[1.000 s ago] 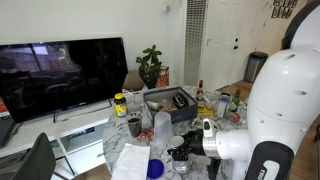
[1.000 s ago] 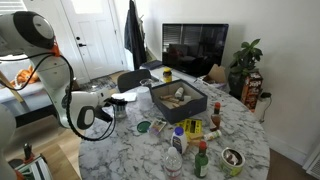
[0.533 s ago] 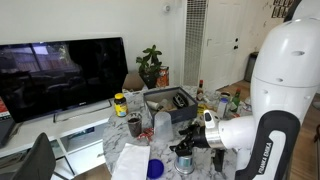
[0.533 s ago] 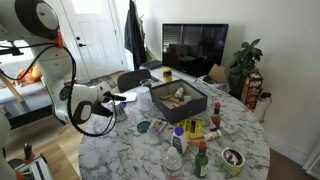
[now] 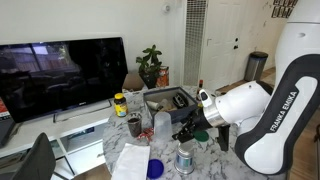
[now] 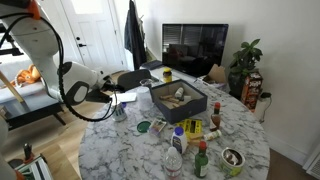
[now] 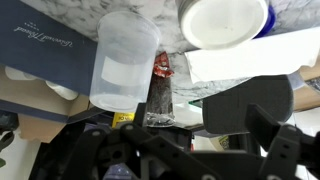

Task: Turn the silver cup over and turn the plastic cup over and then put it on the silver cup

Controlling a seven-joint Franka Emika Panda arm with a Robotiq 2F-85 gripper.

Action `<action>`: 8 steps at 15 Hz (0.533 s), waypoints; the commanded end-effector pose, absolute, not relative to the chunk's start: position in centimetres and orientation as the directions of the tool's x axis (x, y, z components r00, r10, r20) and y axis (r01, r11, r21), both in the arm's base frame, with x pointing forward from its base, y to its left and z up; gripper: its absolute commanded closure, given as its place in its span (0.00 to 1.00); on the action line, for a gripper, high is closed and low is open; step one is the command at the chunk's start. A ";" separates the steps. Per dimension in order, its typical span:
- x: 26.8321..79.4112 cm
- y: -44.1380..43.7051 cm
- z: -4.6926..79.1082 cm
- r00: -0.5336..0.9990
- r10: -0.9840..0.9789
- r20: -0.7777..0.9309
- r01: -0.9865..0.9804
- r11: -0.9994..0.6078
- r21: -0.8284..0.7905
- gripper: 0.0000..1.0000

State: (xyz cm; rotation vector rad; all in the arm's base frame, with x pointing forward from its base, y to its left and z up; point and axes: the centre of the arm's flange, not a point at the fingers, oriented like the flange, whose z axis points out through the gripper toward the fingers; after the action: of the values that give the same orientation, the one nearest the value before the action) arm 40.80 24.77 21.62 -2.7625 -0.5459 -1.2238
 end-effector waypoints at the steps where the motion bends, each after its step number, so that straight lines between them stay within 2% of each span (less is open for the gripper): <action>1: 40.8 24.7 21.4 0.622 0.293 0.726 0.348 -0.934 0.079 0.00; 4: 40.8 24.9 21.1 0.620 0.305 0.723 0.372 -0.926 0.072 0.00; 8: 43.5 25.7 24.6 0.622 0.339 0.706 0.421 -0.905 0.064 0.00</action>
State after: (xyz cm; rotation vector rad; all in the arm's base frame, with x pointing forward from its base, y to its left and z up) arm 41.66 25.40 21.90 -2.7371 -0.5894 -1.2214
